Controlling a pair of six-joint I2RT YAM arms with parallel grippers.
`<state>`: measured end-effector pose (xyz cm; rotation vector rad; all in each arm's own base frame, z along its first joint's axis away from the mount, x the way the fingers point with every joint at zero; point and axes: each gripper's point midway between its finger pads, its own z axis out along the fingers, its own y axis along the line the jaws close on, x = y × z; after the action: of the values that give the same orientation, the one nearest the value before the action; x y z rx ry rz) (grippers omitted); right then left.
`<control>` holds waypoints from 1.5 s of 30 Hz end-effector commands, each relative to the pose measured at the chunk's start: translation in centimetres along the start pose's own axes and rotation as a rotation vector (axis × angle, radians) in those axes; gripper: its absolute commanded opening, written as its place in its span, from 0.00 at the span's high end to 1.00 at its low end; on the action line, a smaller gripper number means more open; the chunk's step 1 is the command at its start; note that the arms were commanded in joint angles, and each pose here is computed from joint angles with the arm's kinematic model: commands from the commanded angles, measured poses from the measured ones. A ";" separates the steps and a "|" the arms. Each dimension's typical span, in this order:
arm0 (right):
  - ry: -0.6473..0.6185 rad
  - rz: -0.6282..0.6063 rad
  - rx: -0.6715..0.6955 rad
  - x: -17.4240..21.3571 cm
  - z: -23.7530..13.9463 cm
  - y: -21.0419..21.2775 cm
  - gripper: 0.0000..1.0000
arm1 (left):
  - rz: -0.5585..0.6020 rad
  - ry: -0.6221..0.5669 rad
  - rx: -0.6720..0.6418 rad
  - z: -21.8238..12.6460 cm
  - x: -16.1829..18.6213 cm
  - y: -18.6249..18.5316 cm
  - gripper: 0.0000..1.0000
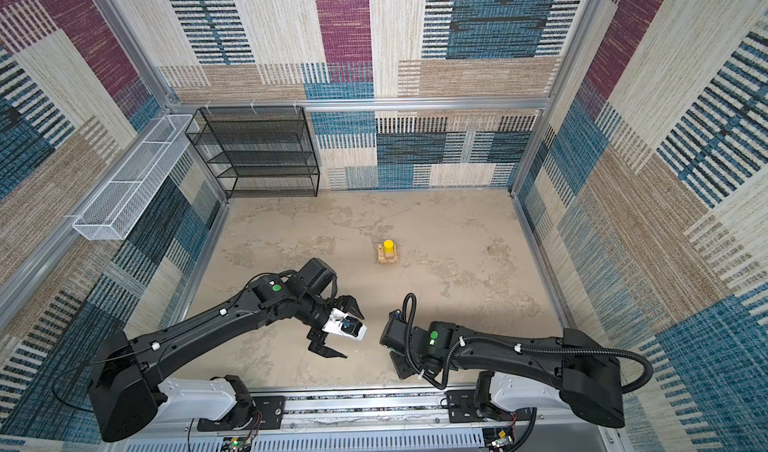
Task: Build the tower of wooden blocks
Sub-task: 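Lower the open right gripper over the small maroon cube, then close the right gripper on the maroon cube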
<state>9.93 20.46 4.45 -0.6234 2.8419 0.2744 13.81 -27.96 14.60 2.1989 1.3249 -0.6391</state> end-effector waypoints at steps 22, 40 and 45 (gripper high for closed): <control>0.027 0.015 0.054 -0.3 2.0 0.0 0.46 | 0.028 0.028 0.001 0.2 0.5 -0.3 0.01; 0.038 0.050 0.047 -0.5 2.3 0.6 0.58 | 0.039 0.047 0.006 0.4 0.9 -0.5 0.01; 0.028 0.082 0.068 -1.0 2.2 0.4 0.60 | 0.042 0.053 0.001 0.4 1.0 -0.5 0.01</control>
<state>10.43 21.25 2.31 -0.5661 2.9083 0.1716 13.79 -27.45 13.56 2.2401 1.3273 -0.5759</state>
